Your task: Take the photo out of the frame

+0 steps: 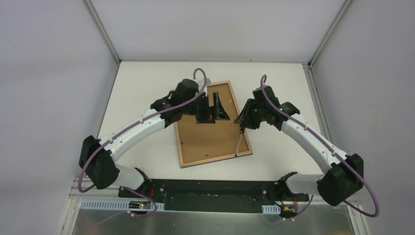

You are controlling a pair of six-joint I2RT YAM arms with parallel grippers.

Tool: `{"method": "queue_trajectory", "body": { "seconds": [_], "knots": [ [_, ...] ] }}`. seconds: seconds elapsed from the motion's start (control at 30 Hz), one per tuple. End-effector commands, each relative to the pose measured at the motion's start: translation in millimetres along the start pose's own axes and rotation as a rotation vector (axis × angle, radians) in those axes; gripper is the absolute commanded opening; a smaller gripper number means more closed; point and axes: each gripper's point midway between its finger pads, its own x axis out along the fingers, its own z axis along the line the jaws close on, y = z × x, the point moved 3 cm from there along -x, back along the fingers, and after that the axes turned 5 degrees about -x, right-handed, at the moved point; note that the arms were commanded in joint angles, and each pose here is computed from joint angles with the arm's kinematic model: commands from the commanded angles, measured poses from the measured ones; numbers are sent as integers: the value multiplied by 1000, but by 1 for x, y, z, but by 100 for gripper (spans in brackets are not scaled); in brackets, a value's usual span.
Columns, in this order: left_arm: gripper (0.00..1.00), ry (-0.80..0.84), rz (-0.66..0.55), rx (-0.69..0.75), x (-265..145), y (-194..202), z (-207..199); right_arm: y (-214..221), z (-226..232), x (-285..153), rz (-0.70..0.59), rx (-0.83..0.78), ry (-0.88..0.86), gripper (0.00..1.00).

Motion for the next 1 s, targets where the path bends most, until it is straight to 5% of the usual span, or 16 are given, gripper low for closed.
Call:
{"method": "queue_trajectory", "body": {
  "seconds": [0.0, 0.17, 0.3, 0.43, 0.6, 0.63, 0.73, 0.77, 0.97],
  "knots": [
    [86, 151, 139, -15, 34, 34, -44, -15, 13, -4, -63, 184, -6, 0],
    [85, 215, 282, 17, 49, 53, -61, -24, 14, -8, -146, 256, -22, 0],
    [72, 249, 392, 26, 57, 67, -66, -34, 19, -18, -213, 273, -46, 0],
    [32, 221, 431, 41, 59, 75, -55, -39, 21, -26, -240, 257, -58, 0],
    [0, 199, 432, 79, 52, 84, -40, -29, 29, -37, -189, 140, -126, 2],
    [0, 195, 423, 101, 48, 84, -38, -25, 31, -40, -161, 99, -158, 15],
    [0, 191, 389, 224, 32, 83, -32, -8, 43, -55, -34, -61, -325, 78],
    [0, 189, 377, 260, 27, 82, -30, -1, 46, -60, 20, -95, -386, 88],
    [0, 191, 382, 409, 5, 88, -19, 21, 58, -83, 275, -94, -641, 99]
  ]
}}
